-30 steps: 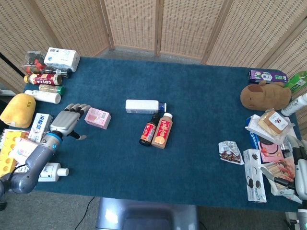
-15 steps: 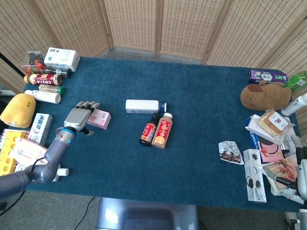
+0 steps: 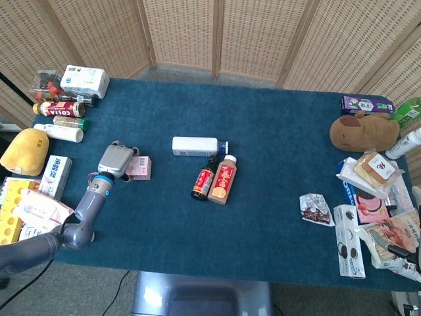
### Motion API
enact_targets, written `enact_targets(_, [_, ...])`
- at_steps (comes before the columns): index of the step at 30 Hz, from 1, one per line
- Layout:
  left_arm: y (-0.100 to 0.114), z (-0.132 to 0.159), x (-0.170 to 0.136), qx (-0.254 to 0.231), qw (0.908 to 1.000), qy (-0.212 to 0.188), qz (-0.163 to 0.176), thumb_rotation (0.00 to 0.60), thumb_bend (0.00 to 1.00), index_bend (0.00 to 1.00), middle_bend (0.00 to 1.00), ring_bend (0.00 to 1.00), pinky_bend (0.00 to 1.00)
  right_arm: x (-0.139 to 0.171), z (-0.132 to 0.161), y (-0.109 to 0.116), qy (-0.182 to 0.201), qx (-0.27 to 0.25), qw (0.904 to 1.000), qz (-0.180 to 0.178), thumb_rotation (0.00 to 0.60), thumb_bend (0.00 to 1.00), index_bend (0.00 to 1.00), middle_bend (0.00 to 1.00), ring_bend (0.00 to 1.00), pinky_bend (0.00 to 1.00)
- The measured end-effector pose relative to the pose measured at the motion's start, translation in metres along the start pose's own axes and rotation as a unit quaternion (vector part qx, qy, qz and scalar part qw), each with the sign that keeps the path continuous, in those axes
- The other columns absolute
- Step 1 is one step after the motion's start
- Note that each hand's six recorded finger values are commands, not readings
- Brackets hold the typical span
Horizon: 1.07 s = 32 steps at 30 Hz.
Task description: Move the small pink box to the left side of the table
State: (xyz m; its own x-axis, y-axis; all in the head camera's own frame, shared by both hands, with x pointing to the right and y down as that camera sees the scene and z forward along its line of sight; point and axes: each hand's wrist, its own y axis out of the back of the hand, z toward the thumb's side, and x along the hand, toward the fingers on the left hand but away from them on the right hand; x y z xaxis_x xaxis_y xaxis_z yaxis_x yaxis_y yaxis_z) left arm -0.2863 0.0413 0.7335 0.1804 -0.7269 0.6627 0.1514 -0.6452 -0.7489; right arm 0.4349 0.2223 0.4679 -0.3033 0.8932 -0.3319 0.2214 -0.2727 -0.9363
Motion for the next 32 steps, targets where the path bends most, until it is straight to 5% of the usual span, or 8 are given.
enact_targets(9, [0.017,0.008,0.001,-0.102,0.9932,-0.002,0.057,0.600,0.31,0.61,0.62,0.73,0.46,-0.002,0.004,-0.008,0.007,-0.008,0.9999,0.009,0.437,0.00,0.00,0.00,0.00,0.07])
enact_targets(14, [0.034,0.015,-0.013,-0.190,0.9778,-0.024,0.086,0.600,0.30,0.60,0.62,0.73,0.45,-0.002,0.004,-0.015,0.011,-0.014,0.9997,0.015,0.435,0.00,0.00,0.00,0.00,0.07])
enact_targets(21, [0.082,0.013,-0.047,-0.295,0.9367,-0.055,0.180,0.600,0.29,0.60,0.62,0.73,0.45,-0.002,0.001,-0.031,0.014,-0.026,0.9990,0.032,0.440,0.00,0.00,0.00,0.00,0.07])
enact_targets(25, [0.112,0.008,-0.067,-0.352,0.9015,-0.074,0.241,0.600,0.29,0.60,0.61,0.73,0.44,-0.002,0.003,-0.037,0.021,-0.034,0.9985,0.036,0.435,0.00,0.00,0.00,0.00,0.07])
enact_targets(32, [0.130,0.009,-0.078,-0.405,0.8674,-0.097,0.273,0.600,0.28,0.60,0.61,0.73,0.43,-0.003,0.003,-0.040,0.022,-0.035,0.9984,0.039,0.437,0.00,0.00,0.00,0.00,0.07])
